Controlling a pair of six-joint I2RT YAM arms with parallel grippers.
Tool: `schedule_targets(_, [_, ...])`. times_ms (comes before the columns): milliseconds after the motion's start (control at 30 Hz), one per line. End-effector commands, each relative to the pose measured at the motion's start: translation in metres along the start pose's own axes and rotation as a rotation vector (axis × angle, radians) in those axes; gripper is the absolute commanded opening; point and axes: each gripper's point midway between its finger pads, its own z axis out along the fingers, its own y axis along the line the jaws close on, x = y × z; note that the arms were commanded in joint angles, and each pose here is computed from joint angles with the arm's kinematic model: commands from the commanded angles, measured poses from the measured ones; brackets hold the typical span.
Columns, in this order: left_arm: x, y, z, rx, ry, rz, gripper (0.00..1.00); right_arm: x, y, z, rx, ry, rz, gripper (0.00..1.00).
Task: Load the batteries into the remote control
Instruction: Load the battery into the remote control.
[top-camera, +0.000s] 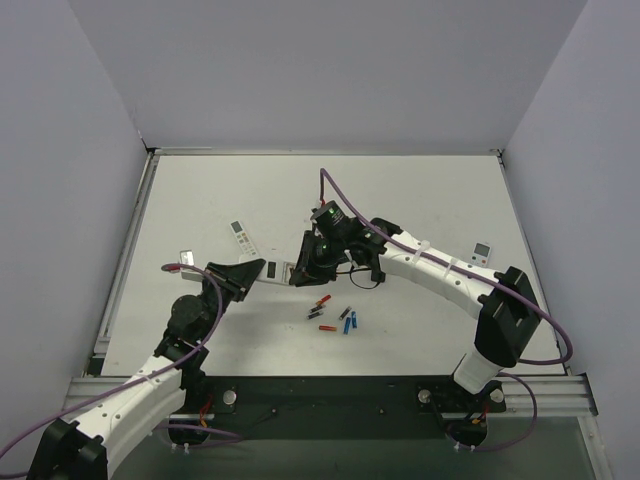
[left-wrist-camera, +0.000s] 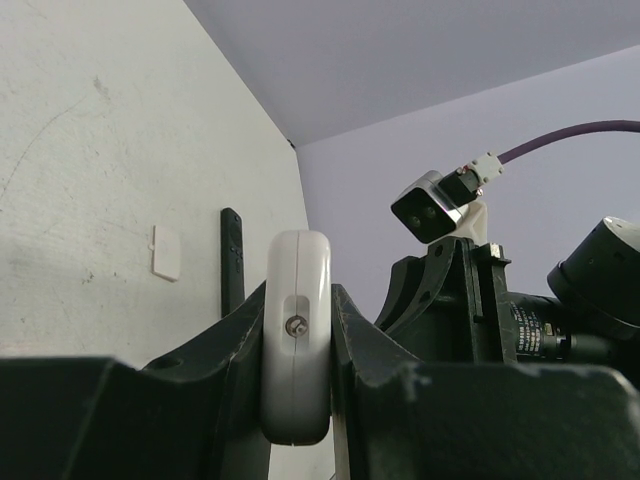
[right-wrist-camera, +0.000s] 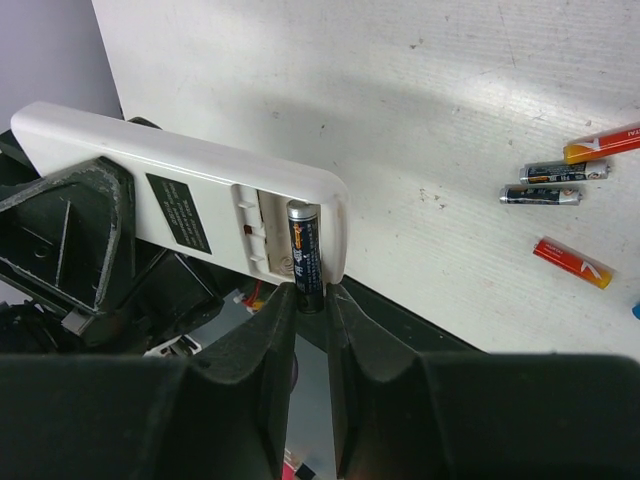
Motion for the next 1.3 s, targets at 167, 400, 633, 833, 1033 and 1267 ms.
schedule_targets(167, [-0.017,-0.063,0.001,0.178,-0.045,-0.074,0.00,-0.011,-0.002,-0.005,0.027,-0.039,0.006,0.22])
schedule_targets(400, [-0.017,-0.060,0.001,0.166,-0.046,-0.080,0.00,-0.012,0.003,-0.010,0.013,-0.054,-0.006,0.33])
schedule_targets(633, [-0.015,-0.054,0.001,0.140,-0.039,-0.081,0.00,-0.016,0.013,-0.024,-0.009,-0.100,-0.066,0.60])
schedule_targets(833, [-0.011,-0.052,0.002,0.122,-0.017,-0.088,0.00,-0.018,0.025,-0.046,-0.048,-0.155,-0.207,0.86])
schedule_targets(1033, [-0.006,-0.050,0.003,0.101,0.013,-0.100,0.00,-0.022,0.035,-0.076,-0.094,-0.219,-0.379,0.98])
schedule_targets(1267, [0.006,-0.052,0.003,0.065,0.097,-0.106,0.00,-0.015,0.043,-0.103,-0.179,-0.232,-0.757,0.91])
